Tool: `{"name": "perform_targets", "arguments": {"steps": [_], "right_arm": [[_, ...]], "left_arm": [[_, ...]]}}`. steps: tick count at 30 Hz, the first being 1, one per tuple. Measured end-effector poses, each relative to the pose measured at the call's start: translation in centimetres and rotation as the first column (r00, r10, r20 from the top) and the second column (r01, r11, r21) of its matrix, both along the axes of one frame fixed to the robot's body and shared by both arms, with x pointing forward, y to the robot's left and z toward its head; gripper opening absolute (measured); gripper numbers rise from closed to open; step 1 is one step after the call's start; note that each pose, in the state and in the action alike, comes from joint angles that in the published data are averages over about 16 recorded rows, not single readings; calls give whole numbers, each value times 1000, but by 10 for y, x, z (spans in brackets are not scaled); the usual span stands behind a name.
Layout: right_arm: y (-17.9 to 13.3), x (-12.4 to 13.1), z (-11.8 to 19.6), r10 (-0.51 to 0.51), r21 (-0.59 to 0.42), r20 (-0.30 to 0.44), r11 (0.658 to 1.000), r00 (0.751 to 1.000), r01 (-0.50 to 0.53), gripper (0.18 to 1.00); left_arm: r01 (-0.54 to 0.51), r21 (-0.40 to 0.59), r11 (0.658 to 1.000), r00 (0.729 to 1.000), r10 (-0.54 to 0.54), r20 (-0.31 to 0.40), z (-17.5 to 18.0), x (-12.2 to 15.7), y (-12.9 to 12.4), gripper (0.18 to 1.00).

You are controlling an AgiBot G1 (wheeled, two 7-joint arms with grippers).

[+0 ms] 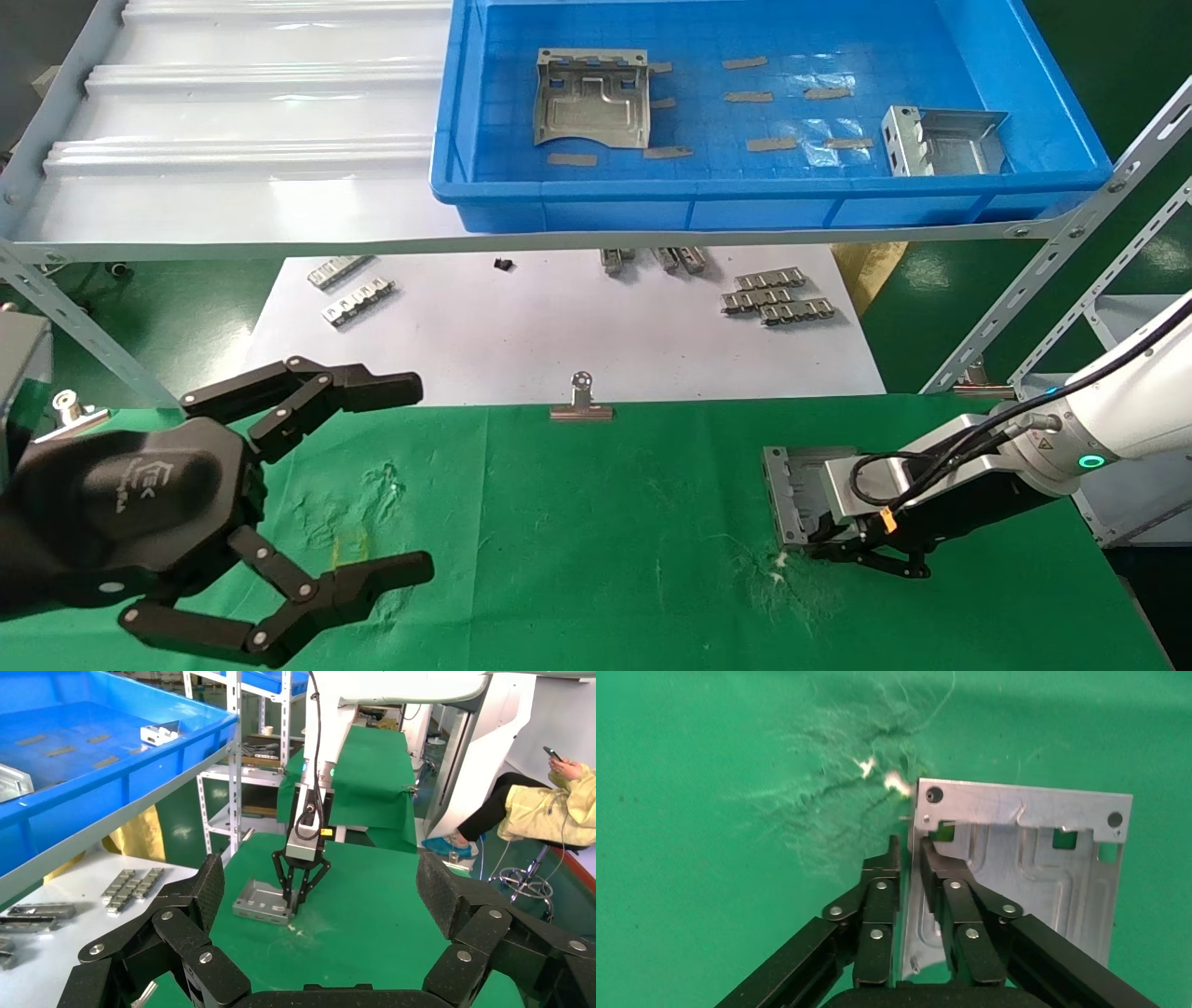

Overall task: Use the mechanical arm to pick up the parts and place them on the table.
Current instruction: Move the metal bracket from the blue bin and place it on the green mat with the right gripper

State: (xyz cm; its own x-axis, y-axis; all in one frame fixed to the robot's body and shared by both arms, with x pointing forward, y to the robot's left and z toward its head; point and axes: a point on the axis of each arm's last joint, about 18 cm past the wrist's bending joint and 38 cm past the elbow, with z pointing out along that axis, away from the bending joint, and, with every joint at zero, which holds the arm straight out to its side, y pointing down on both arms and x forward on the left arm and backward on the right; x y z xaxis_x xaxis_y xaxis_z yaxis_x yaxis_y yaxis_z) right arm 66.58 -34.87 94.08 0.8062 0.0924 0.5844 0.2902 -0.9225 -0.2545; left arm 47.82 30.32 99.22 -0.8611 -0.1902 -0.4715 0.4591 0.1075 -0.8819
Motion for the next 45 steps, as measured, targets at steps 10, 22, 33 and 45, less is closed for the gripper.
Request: {"name": "perform_targets", "arguments": {"steps": [10, 22, 33, 45], "right_arm": [[-1, -13, 23, 22, 86, 8, 996, 1000, -23, 366], [1, -20, 35, 38, 160, 11, 986, 999, -39, 629], [18, -20, 19, 79, 256, -2, 964, 997, -76, 858], [48, -32, 2, 161, 484, -7, 864, 987, -137, 981]], "left_arm": [[0, 0, 1000, 1000, 0, 0, 0, 0, 0, 1001], [0, 0, 1000, 1000, 0, 0, 0, 0, 0, 1001], [0, 0, 1000, 1000, 0, 0, 0, 0, 0, 1001], [0, 0, 1000, 1000, 0, 0, 0, 0, 0, 1001]]}}
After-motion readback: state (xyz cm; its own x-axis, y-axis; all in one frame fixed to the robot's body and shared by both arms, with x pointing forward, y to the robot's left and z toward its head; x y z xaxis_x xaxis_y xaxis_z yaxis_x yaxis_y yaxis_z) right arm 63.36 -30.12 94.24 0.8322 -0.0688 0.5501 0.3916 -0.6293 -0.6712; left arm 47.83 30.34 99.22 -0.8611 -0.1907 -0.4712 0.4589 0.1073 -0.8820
